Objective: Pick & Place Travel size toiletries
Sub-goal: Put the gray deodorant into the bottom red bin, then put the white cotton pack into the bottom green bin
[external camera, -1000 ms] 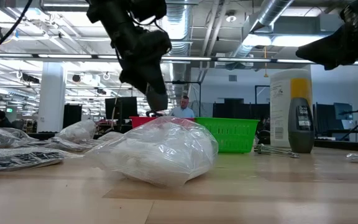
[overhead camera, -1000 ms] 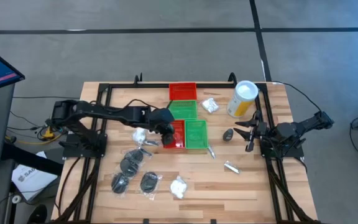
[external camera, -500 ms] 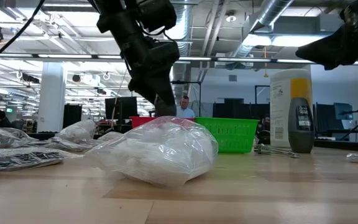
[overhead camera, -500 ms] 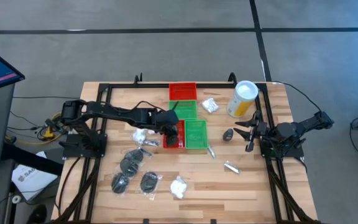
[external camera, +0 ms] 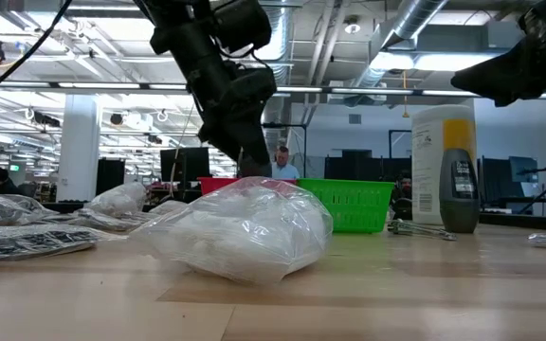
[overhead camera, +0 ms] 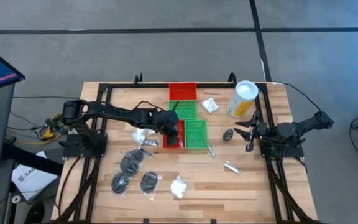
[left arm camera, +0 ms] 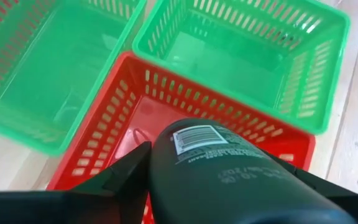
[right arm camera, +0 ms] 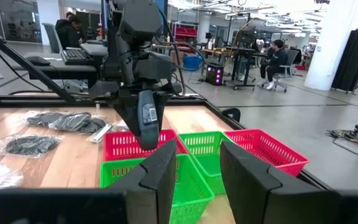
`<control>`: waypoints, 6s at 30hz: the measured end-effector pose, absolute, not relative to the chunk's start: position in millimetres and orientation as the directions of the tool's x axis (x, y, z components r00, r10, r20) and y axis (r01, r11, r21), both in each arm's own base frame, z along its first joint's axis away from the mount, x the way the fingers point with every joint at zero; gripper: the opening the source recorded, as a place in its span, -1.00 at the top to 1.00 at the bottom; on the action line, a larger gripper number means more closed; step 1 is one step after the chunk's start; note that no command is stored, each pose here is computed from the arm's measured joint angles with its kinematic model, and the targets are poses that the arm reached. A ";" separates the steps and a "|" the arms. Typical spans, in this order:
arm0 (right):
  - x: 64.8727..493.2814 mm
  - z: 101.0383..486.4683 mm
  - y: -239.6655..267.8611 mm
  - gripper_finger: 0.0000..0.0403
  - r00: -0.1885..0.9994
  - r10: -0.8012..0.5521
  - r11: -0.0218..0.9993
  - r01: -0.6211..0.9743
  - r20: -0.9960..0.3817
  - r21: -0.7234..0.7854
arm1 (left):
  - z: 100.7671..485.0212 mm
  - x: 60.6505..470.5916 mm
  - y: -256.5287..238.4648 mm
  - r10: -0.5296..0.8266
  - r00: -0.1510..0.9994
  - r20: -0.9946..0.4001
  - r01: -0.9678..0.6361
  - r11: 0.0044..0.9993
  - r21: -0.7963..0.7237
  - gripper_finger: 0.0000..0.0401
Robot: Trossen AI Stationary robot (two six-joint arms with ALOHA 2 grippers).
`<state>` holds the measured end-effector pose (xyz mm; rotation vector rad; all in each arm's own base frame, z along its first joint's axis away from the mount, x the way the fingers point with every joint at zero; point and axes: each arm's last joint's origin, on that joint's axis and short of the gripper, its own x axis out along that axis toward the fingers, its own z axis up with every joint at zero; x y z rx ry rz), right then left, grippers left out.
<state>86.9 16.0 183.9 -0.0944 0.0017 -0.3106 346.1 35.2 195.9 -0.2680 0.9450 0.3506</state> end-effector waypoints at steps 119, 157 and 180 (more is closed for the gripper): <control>87.0 183.5 16.1 0.43 0.952 -0.305 0.948 0.305 0.009 -0.088 | 166.7 212.1 18.9 0.341 0.253 -0.905 -0.765 0.644 0.029 0.98; 88.1 195.6 17.7 0.43 0.959 -0.260 0.959 0.243 0.110 0.145 | 258.7 268.5 19.9 0.189 0.868 -0.459 -0.310 0.928 -0.205 0.99; 159.6 251.0 25.6 0.39 0.982 -0.184 0.981 0.187 0.041 -0.060 | 277.3 299.6 0.7 -0.189 0.979 -0.078 0.169 0.963 -0.209 0.99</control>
